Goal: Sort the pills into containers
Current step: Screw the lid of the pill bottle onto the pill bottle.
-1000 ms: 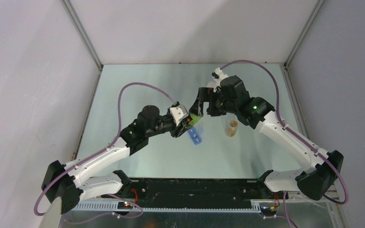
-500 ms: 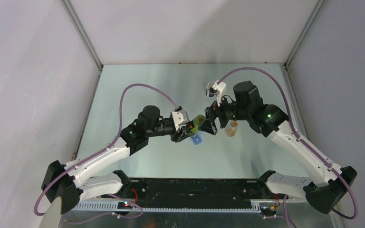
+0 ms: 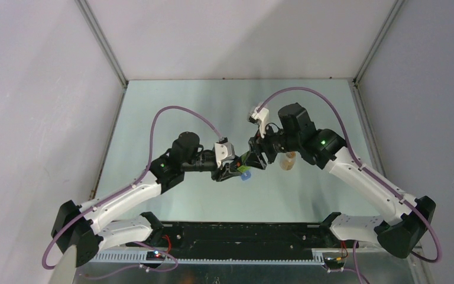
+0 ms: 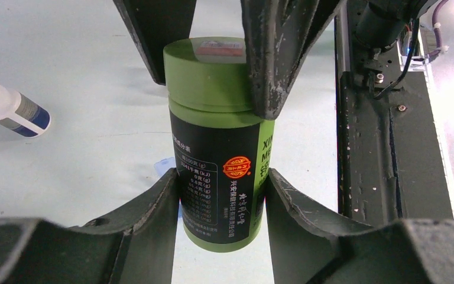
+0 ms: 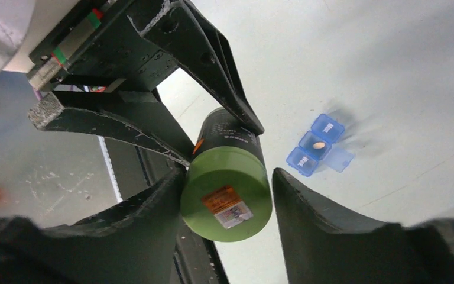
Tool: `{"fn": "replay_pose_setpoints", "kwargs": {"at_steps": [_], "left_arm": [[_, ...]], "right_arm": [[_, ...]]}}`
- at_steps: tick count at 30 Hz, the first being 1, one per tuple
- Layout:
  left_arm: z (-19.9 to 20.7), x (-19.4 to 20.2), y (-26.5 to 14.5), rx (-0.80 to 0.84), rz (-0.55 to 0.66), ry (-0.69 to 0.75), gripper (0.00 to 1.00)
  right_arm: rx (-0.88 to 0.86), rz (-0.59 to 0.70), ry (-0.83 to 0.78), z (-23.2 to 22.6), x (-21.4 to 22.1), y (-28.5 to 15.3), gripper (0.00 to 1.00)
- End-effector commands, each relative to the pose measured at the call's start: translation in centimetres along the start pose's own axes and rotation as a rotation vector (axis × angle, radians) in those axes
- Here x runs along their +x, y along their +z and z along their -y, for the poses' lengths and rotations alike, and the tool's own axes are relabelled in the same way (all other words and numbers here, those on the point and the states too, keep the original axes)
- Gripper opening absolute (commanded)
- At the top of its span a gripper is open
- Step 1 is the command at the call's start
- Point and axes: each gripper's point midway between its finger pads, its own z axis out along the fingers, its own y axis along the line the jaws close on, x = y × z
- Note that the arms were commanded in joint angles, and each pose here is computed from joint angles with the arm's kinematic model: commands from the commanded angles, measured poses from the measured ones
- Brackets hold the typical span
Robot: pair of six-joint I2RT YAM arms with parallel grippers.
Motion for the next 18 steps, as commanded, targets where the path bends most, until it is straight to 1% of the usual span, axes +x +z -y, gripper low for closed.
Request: {"fn": "replay_pose_setpoints", "kwargs": {"at_steps": [1, 2, 3, 5, 6, 7, 8, 9, 11, 12, 14, 15, 16, 17, 18], "left_arm": [[-0.2, -3.9, -0.6, 0.000, 0.095, 0.087, 0.00], [-0.3, -4.0, -0.5, -0.007, 0.102, 0.083, 0.00], [-0.6, -3.9, -0.5, -0.028, 0.099, 0.078, 0.00], [-1.4, -4.0, -0.5, -0.072, 0.106, 0.073, 0.00], [-1.7, -3.9, -0.5, -0.086, 0.102, 0.065, 0.00], [-2.1, -3.7, -0.5, -0.108, 0.094, 0.061, 0.00], [-2.4, -3.6, -0.5, -0.124, 0.087, 0.058, 0.00], [-2.5, -3.5, -0.5, -0.130, 0.083, 0.056, 0.00], [-2.8, -3.3, -0.5, -0.148, 0.077, 0.054, 0.00], [-3.1, -3.3, -0.6, -0.165, 0.074, 0.053, 0.00], [-3.4, -3.1, -0.6, -0.183, 0.072, 0.050, 0.00], [-3.4, -3.1, -0.6, -0.185, 0.071, 0.050, 0.00], [-3.5, -3.1, -0.6, -0.186, 0.070, 0.048, 0.00], [-3.5, -3.0, -0.6, -0.184, 0.066, 0.045, 0.00], [-3.4, -3.1, -0.6, -0.182, 0.067, 0.044, 0.00]], "right_arm": [[0.044, 0.042, 0.040, 0.4, -1.5, -0.1, 0.51], [0.063, 0.056, 0.071, 0.8, -1.8, -0.2, 0.43], [0.092, 0.090, 0.143, 1.2, -2.5, -0.1, 0.22], [0.119, 0.145, 0.250, 1.6, -3.7, 0.2, 0.03], [0.174, 0.159, 0.277, 2.2, -3.9, 0.6, 0.02], [0.207, 0.184, 0.356, 2.3, -4.3, 0.8, 0.00], [0.300, 0.202, 0.401, 3.4, -4.2, 1.0, 0.00], [0.329, 0.215, 0.514, 3.5, -4.0, 1.2, 0.00], [0.409, 0.245, 0.644, 4.3, -3.7, 1.1, 0.00], [0.456, 0.273, 0.682, 4.8, -3.8, 0.9, 0.00], [0.449, 0.296, 0.676, 4.3, -4.3, 0.8, 0.18], [0.432, 0.309, 0.658, 4.0, -4.8, 0.8, 0.42], [0.401, 0.307, 0.623, 3.4, -5.1, 0.7, 0.55], [0.385, 0.321, 0.602, 3.1, -5.6, 0.3, 0.77], [0.369, 0.312, 0.556, 2.9, -5.6, 0.2, 0.84]]}}
